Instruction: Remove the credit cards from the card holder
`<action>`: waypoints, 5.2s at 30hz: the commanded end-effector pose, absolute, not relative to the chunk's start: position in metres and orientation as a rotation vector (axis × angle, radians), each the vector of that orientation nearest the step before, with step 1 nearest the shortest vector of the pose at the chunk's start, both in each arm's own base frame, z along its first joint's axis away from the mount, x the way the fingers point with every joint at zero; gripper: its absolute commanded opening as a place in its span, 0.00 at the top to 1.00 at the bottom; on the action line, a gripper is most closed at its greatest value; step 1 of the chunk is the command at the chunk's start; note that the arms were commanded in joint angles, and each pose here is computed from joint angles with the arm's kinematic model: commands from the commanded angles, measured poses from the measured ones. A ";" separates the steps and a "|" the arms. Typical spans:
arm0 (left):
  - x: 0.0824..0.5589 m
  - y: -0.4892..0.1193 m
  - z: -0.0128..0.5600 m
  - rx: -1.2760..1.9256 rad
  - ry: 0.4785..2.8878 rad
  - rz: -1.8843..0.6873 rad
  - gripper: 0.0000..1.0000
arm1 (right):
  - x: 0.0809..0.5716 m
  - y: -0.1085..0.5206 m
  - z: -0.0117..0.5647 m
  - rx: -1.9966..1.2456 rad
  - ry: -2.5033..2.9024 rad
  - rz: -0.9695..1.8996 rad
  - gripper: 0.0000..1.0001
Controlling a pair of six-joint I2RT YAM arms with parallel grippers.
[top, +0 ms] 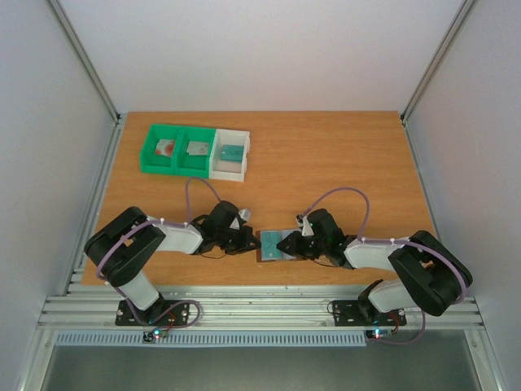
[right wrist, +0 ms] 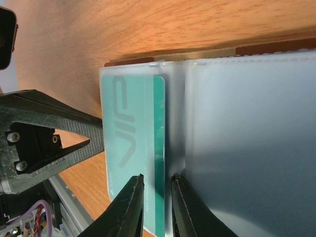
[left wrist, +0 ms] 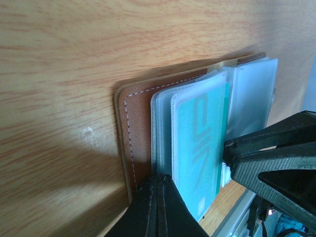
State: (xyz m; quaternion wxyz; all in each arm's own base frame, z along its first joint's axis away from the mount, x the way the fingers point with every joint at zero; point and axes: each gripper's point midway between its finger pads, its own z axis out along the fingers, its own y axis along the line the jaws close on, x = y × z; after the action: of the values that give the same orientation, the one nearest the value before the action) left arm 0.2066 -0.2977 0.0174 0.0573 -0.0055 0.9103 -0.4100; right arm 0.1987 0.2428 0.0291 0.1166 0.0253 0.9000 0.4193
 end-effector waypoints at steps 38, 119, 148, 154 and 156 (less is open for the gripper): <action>0.204 -0.279 -0.023 -0.002 2.891 -1.006 1.00 | 0.203 0.227 0.038 0.126 2.570 1.338 0.98; 0.209 -0.360 0.195 0.187 2.370 -1.611 0.36 | 0.184 0.175 0.210 0.149 2.240 1.256 0.99; 0.165 -0.372 0.284 0.322 1.955 -2.023 0.99 | 0.140 0.178 0.275 0.015 2.050 1.502 0.90; 0.152 -0.367 0.272 0.444 2.063 -1.916 1.00 | 0.125 0.173 0.285 -0.190 2.090 1.354 0.67; 0.146 -0.361 0.263 0.492 2.112 -1.859 0.99 | 0.118 0.169 0.284 -0.278 2.146 1.269 0.63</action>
State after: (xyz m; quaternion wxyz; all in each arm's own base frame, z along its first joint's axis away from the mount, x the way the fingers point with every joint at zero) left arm 0.1606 -0.3677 0.2668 0.1402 0.1204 0.7155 -0.6737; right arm 0.1375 0.1731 0.2831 0.3090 -0.0149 0.7872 0.5334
